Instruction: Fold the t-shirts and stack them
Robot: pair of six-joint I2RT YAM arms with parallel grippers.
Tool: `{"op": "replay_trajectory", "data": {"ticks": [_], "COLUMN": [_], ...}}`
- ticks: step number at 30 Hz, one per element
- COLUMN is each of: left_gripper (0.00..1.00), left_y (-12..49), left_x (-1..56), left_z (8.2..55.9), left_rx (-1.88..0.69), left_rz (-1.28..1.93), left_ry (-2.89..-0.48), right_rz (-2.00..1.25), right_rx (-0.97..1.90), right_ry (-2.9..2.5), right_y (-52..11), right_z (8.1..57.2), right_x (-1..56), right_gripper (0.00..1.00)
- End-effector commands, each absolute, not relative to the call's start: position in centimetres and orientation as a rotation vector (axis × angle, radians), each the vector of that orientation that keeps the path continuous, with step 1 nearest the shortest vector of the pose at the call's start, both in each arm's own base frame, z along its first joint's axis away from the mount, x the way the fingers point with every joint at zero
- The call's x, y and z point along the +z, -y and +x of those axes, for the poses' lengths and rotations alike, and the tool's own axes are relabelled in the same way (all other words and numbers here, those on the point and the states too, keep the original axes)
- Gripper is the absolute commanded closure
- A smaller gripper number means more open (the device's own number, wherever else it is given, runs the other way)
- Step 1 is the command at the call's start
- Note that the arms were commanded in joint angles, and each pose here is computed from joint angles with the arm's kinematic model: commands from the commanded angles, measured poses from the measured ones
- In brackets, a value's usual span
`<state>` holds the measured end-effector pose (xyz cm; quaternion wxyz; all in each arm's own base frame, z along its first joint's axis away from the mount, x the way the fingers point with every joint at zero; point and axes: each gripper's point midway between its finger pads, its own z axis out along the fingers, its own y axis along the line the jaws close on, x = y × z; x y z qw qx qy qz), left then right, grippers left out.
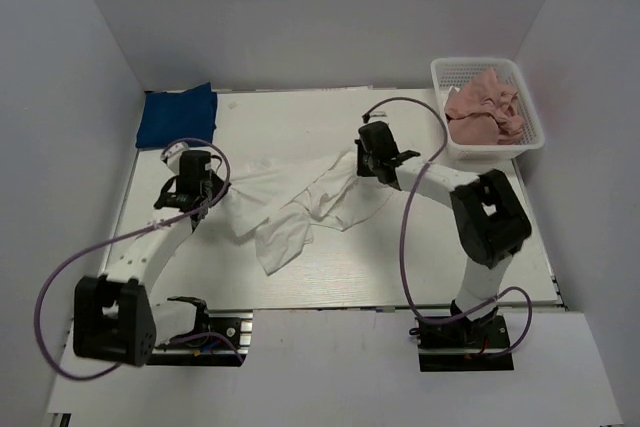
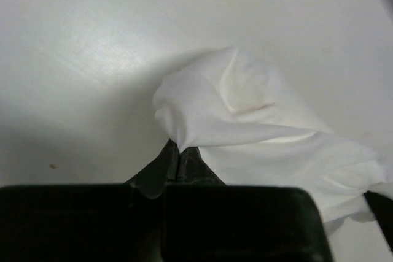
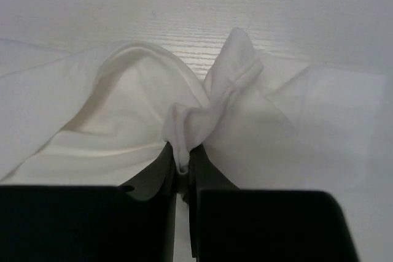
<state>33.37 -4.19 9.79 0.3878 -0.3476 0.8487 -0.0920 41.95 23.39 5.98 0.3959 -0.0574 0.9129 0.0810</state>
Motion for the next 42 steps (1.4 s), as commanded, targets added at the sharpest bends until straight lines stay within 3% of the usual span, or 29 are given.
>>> {"op": "replay_trajectory", "data": {"ticks": [1,9,14,20,23,28,33,35,38,42], "left_gripper": [1.00,1.00,1.00,1.00,1.00,1.00,1.00,1.00,1.00,1.00], "left_y": [3.7,5.9,5.4,4.8,4.8,4.2,5.0,5.2,6.0,6.8], "left_x": [17.5,31.3,43.0,52.0,54.7,57.1,52.9,46.5,35.0,18.9], "left_z": [34.2,31.1,25.5,18.1,15.7,13.2,20.2,26.0,31.7,32.0], "left_rx": [-0.295,-0.580,-0.682,-0.764,-0.784,-0.788,-0.759,-0.691,-0.606,-0.499], "left_rz": [-0.814,-0.608,-0.494,-0.389,-0.358,-0.352,-0.438,-0.542,-0.663,-0.806], "left_ry": [-1.961,-1.679,-1.387,-1.140,-1.085,-1.031,-1.207,-1.399,-1.701,-2.088], "right_rz": [-0.023,-0.090,-0.227,-0.269,-0.263,-0.296,-0.123,-0.039,0.066,0.078], "right_rx": [0.270,0.466,0.547,0.623,0.652,0.718,0.621,0.553,0.357,0.226], "right_ry": [-2.042,-1.706,-1.528,-1.251,-1.169,-1.199,-1.428,-1.503,-1.724,-1.981], "right_y": [-22.1,-19.2,-18.1,-14.2,-12.9,-13.3,-13.2,-12.7,-12.8,-13.5], "right_z": [42.7,35.3,29.7,21.1,18.5,16.8,22.2,24.4,29.9,34.3], "right_x": [17.2,32.3,39.7,49.3,52.2,52.3,47.3,45.0,36.3,25.6], "right_gripper": [1.00,1.00,1.00,1.00,1.00,1.00,1.00,1.00,1.00,1.00]}}
